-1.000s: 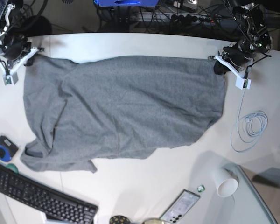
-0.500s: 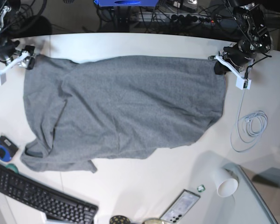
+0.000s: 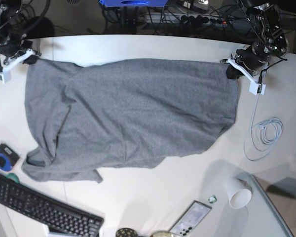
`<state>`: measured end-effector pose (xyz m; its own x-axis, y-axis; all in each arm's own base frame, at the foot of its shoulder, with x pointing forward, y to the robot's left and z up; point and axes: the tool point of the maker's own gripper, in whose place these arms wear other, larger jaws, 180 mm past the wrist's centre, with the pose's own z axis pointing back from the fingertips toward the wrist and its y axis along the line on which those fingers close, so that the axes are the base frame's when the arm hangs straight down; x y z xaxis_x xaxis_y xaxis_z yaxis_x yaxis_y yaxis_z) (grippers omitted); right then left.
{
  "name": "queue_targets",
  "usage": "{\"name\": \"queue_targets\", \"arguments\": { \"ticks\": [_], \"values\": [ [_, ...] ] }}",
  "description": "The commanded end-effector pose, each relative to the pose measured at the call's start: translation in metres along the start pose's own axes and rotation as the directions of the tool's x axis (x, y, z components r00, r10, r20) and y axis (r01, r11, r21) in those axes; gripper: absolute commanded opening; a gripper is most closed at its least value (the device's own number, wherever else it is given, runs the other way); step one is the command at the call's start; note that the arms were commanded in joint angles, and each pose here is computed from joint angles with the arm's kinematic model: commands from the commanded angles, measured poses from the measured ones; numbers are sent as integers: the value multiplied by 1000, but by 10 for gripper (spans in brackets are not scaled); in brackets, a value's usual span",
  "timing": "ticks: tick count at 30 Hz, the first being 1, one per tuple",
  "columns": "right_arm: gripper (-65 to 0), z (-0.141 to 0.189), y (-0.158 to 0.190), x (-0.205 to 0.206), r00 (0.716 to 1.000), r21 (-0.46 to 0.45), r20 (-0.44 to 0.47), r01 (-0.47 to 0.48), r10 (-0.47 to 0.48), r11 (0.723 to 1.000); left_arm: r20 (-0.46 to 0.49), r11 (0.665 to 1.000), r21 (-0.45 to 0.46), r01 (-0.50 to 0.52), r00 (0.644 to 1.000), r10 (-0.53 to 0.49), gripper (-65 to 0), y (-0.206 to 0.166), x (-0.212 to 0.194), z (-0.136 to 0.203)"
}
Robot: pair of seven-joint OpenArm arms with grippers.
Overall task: Layout the t-shirt on the table in an organized manner, then fold the t-shirt properly
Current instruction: 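Drag the right gripper's corner of the shirt along the table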
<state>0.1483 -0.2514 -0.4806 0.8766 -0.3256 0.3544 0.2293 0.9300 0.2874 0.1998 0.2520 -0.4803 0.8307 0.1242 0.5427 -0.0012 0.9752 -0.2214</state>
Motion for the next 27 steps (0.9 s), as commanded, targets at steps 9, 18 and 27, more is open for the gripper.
{"name": "queue_targets", "arguments": {
  "ticks": [9,18,27],
  "values": [
    [-644,40,9,42,989,-66,47,-140,143,988,34,999,16,32,999,-32,-650,10,15,7],
    [-644,35,60,97,983,-16,66,-169,170,985,71,996,9,92,993,-92,-650,-1,35,11],
    [-632,-47,142,153,984,169,62,-177,169,970,63,987,-48,156,986,-153,-650,-28,37,2]
  ]
}}
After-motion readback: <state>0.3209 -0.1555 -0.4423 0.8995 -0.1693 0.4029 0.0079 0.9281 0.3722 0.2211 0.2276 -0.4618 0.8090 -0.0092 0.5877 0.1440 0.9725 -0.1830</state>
